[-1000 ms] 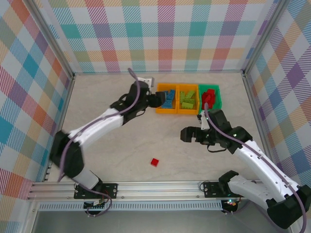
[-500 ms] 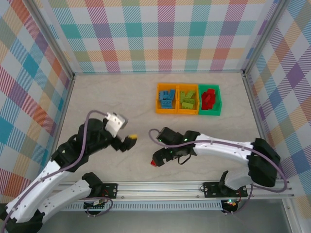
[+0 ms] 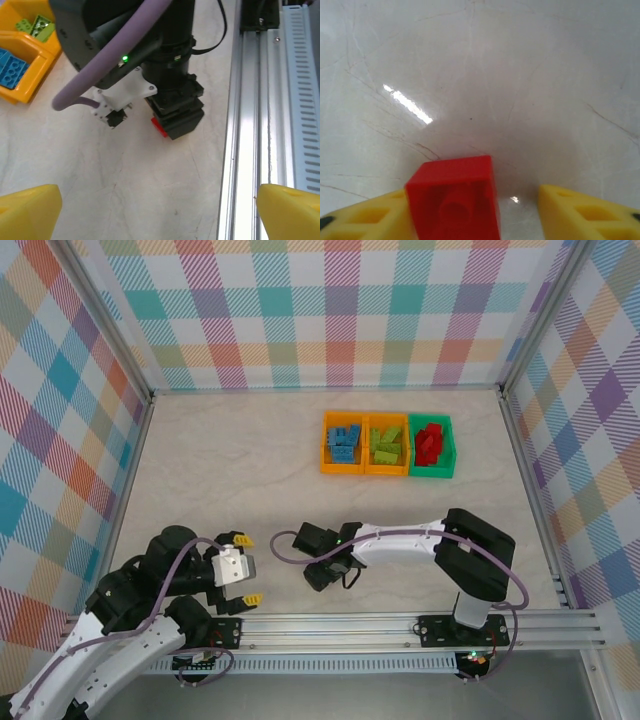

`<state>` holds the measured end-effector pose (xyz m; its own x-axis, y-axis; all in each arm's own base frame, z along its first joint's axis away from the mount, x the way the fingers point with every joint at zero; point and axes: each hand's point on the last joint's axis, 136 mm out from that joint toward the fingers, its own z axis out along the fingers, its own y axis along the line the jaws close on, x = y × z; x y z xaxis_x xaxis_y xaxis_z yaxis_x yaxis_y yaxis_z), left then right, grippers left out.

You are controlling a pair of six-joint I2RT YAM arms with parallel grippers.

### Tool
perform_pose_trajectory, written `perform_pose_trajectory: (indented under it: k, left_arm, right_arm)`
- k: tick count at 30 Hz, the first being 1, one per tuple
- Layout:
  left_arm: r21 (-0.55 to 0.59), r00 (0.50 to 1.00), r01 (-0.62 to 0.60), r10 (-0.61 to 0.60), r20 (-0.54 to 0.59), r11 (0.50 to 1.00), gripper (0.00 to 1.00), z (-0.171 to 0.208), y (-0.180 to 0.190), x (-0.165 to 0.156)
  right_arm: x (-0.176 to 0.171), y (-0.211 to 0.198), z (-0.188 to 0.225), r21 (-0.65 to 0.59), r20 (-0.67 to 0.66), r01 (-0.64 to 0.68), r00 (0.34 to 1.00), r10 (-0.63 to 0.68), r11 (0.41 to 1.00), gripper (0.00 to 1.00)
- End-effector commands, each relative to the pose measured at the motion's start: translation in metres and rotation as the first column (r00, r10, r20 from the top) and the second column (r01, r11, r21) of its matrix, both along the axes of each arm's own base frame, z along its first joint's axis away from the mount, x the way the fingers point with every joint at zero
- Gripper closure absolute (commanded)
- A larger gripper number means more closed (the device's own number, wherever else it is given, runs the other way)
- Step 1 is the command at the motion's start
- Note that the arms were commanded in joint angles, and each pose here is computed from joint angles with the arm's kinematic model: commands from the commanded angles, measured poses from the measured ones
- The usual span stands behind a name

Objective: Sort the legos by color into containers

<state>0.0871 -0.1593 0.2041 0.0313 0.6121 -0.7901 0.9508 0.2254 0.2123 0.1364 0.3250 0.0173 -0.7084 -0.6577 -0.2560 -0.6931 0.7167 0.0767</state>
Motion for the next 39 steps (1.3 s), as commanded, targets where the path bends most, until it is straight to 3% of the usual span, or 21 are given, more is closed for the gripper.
perform_pose_trajectory:
  k: [1,6,10,15,18,23,26,29,33,39]
  left_arm:
    - [-0.009,0.996,0.088,-0.088,0.006,0.996,0.00,-0.002,-0.006,-0.010]
    - [-0.038,0.994,0.111,-0.111,0.009,0.993,0.00,0.000,-0.012,-0.010]
    - [-0.093,0.994,0.106,-0.104,0.021,0.990,0.00,0.015,-0.019,-0.007]
    - [-0.276,0.995,0.102,-0.100,0.022,0.956,0.00,0.053,-0.040,0.001]
    - [-0.390,0.996,0.087,-0.091,0.008,0.917,0.00,0.073,-0.054,0.011]
    - [-0.573,0.998,-0.057,0.036,-0.048,0.817,0.00,0.096,-0.073,0.051]
    - [-0.599,0.982,-0.187,0.142,-0.121,0.779,0.00,0.095,-0.075,0.077]
    - [-0.558,0.962,-0.275,0.221,-0.164,0.783,0.00,0.086,-0.074,0.094]
    - [-0.455,0.890,-0.455,0.399,-0.220,0.765,0.00,0.066,-0.059,0.119]
    - [-0.404,0.674,-0.729,0.681,-0.285,0.552,0.00,0.045,-0.013,0.154]
  right_arm:
    - [-0.005,0.013,-0.002,0.058,-0.002,-0.020,1.000,0.021,0.998,0.52]
    - [-0.005,0.013,0.010,0.117,0.009,-0.005,1.000,0.004,0.993,0.68]
    - [0.005,0.004,0.036,0.179,0.069,0.046,0.996,-0.059,0.983,0.71]
    - [0.034,-0.020,0.086,0.345,0.119,0.158,0.971,-0.210,0.925,0.72]
    - [0.064,-0.053,0.120,0.448,0.154,0.247,0.925,-0.347,0.859,0.73]
    - [0.125,-0.136,0.162,0.587,0.134,0.450,0.766,-0.629,0.673,0.74]
    - [0.163,-0.188,0.172,0.608,0.103,0.564,0.642,-0.760,0.559,0.74]
    - [0.201,-0.226,0.170,0.602,0.073,0.641,0.550,-0.832,0.477,0.75]
    - [0.254,-0.257,0.161,0.570,0.093,0.695,0.476,-0.875,0.439,0.75]
    - [0.327,-0.274,0.134,0.502,0.068,0.760,0.442,-0.895,0.413,0.68]
